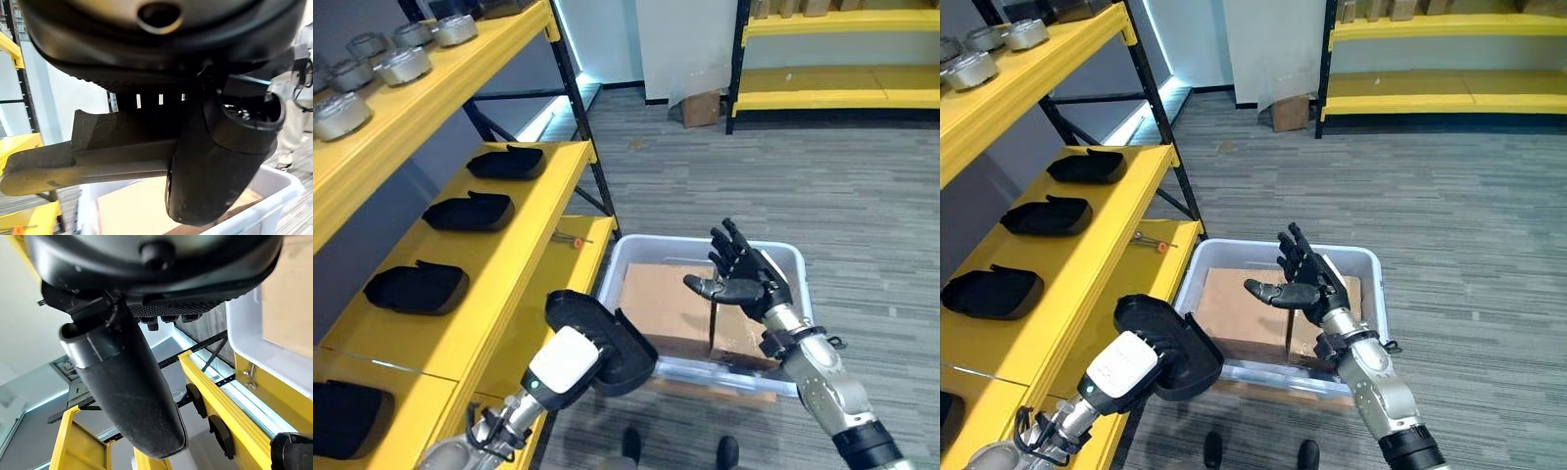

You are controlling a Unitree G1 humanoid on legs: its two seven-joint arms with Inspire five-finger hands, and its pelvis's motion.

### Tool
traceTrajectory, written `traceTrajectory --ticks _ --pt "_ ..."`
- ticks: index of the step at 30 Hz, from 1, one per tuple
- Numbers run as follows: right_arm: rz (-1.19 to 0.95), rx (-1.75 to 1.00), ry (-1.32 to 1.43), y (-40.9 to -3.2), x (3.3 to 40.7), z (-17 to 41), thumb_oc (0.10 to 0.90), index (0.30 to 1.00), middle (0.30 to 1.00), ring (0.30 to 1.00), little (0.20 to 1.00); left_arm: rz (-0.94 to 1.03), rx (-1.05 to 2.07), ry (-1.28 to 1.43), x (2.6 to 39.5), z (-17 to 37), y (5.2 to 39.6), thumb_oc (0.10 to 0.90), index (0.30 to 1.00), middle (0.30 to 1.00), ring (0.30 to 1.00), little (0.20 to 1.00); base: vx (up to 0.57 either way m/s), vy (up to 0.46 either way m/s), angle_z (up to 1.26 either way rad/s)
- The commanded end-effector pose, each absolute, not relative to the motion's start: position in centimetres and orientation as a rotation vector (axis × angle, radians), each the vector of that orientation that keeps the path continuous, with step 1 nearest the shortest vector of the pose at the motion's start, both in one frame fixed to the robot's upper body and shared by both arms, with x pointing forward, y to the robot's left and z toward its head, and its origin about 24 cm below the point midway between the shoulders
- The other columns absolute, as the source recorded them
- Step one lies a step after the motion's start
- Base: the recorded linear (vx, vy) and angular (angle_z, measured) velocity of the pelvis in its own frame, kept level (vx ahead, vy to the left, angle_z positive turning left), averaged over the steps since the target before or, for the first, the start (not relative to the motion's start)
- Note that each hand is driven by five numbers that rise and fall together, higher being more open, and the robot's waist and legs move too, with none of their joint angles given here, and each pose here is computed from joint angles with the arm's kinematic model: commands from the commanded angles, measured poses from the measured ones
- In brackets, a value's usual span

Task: Move parts from the plastic box to the shelf.

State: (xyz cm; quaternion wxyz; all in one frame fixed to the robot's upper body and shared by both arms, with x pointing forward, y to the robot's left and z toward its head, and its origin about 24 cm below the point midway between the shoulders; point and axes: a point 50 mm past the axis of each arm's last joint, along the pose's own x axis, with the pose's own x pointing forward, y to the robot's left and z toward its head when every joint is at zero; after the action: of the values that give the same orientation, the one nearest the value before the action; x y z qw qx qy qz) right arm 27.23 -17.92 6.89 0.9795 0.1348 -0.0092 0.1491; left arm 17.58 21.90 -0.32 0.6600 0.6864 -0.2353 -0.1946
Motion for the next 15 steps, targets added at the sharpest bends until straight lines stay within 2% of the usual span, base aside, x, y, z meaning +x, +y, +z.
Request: traceTrajectory --ticks 1,3,6,10,15 --pt "0.423 0.321 -0.265 -15.5 28.4 12.3 0.900 1.000 1.000 1.000 1.000 -0.110 1.553 -0.775 21.3 6.1 23.3 0.400 0.300 0.300 0.300 0.300 -0.09 0.006 0.43" --pt "0.439 0.315 -0.229 -14.8 27.7 11.1 0.900 1.000 1.000 1.000 1.000 -0.054 1.514 -0.890 21.3 8.4 22.7 0.400 0.300 0.300 0.300 0.300 -0.24 -0.010 0.73" --pt "0.445 0.352 -0.210 -15.3 26.8 10.3 0.900 1.000 1.000 1.000 1.000 -0.018 1.418 -1.033 21.4 10.3 21.8 0.400 0.300 0.300 0.300 0.300 -0.22 -0.008 1.48" --pt "0.419 0.369 -0.203 -15.7 26.3 9.7 0.900 1.000 1.000 1.000 1.000 -0.018 1.179 -1.085 21.5 11.8 20.8 0.400 0.300 0.300 0.300 0.300 -0.20 0.084 0.90" --pt "0.385 0.378 -0.205 -15.2 26.3 9.5 0.900 1.000 1.000 1.000 1.000 -0.105 0.816 -1.032 21.3 13.0 18.2 0.400 0.300 0.300 0.300 0.300 -0.14 0.250 0.64"
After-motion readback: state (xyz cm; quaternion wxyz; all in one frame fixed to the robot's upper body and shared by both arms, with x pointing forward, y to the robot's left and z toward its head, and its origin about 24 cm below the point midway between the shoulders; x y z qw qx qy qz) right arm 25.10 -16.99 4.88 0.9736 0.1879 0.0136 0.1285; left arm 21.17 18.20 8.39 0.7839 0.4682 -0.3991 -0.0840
